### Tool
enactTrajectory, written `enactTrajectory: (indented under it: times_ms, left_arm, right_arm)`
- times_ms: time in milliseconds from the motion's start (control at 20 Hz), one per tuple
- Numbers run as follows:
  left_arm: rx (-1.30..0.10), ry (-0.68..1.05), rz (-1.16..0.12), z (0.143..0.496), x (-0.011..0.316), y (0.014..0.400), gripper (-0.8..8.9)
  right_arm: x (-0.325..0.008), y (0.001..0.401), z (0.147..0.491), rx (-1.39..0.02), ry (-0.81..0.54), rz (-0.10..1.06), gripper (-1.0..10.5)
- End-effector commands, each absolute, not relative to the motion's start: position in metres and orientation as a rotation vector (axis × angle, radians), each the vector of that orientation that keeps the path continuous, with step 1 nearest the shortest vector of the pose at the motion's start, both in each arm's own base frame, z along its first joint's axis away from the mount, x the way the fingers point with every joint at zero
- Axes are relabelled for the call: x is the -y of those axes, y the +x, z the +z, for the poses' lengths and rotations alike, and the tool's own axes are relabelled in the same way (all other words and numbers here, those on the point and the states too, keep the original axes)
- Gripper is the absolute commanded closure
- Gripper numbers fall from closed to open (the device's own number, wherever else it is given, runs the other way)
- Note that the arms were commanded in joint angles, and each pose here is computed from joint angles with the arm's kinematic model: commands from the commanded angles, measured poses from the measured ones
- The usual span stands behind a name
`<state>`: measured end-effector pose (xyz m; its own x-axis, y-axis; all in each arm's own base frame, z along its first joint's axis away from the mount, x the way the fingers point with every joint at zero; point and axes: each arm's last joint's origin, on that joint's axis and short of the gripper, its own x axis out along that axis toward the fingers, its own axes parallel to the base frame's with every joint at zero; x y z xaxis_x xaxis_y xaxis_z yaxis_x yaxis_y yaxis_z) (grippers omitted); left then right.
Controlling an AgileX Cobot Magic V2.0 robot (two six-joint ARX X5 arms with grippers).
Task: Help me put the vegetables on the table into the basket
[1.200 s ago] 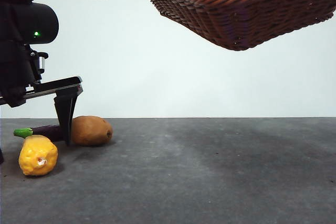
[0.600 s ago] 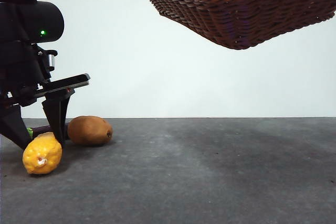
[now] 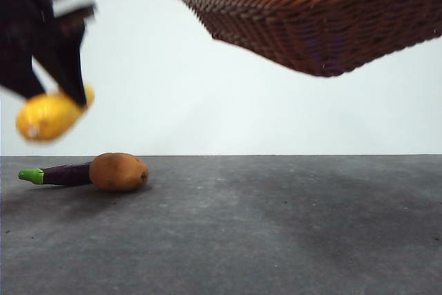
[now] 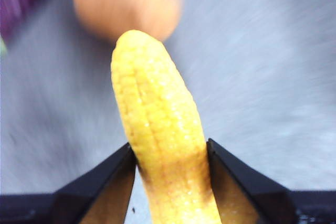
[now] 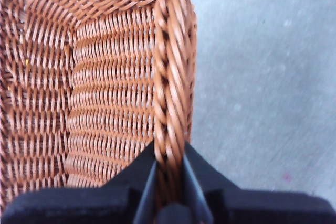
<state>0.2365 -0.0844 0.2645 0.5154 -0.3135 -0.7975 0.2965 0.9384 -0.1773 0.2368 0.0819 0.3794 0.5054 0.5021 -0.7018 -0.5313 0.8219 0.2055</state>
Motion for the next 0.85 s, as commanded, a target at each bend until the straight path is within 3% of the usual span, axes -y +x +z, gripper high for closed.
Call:
enactTrajectory:
  times_ms: [50, 400, 650, 850]
  left_arm:
    - [-0.825, 0.075, -0.461, 0.294, 0.084, 0.208, 8.22]
    - [-0.642, 0.191, -0.733, 0.330, 0.101, 0.138, 8.22]
    - [-0.585, 0.324, -1.013, 0.317, 0.167, 0.132, 8.22]
    - [-0.666, 0.417, -1.083, 0.279, 0.215, 0.147, 8.22]
  right_arm:
    - [-0.085, 0.246, 0.359, -0.892, -0.019, 0.621, 9.6]
    - [-0.095, 0.255, 0.289, -0.995, 0.062, 0.594, 9.6]
    - [-0.119, 0.244, 0.268, -1.032, 0.059, 0.653, 9.6]
    - [-0.134, 0.238, 0.270, -1.026, 0.057, 0.693, 9.6]
